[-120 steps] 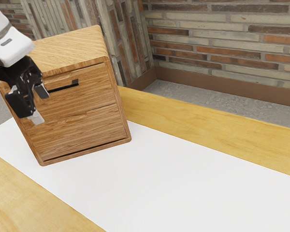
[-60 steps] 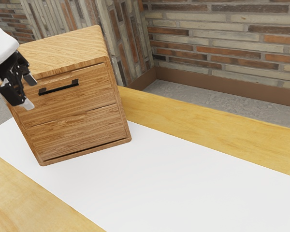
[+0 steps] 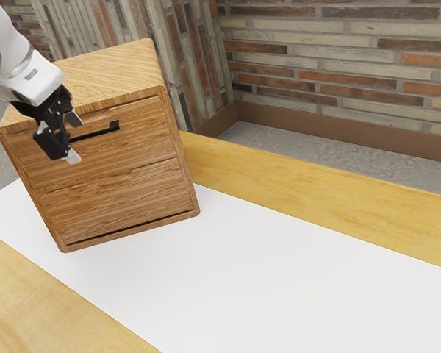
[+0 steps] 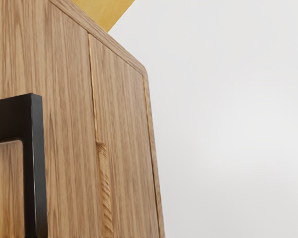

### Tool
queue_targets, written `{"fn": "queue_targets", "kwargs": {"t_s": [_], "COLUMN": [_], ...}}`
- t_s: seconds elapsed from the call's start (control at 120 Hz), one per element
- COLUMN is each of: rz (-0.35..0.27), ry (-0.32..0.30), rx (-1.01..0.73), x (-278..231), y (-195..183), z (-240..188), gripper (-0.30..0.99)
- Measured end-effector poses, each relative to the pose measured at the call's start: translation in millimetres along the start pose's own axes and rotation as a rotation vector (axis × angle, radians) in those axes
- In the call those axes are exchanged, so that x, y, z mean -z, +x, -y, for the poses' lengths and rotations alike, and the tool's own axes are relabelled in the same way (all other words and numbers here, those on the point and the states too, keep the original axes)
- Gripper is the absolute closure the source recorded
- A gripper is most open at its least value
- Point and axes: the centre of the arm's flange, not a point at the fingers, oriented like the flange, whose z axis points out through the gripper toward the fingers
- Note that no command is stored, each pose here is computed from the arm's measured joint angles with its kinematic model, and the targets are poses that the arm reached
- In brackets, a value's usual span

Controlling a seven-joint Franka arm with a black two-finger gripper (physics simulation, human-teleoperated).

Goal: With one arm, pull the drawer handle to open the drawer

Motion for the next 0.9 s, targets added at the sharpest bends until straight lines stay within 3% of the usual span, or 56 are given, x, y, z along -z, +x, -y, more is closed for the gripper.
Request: {"fn": "queue_targets", "kwargs": {"t_s": [0.533, 0.65, 0.783, 0.9], "rz": [0.009, 0.007, -0.007, -0.005], "ry": [0.032, 0.034, 0.042, 0.032], "rx": [0.012, 0.018, 0.024, 0.027], "x": [-39.1, -43.7, -32.0, -25.9], "y": [8.0, 8.4, 5.0, 1.2], "z": [16.3, 15.5, 12.7, 9.5], "gripper": [0.05, -0.09, 0.13, 0.17]}}
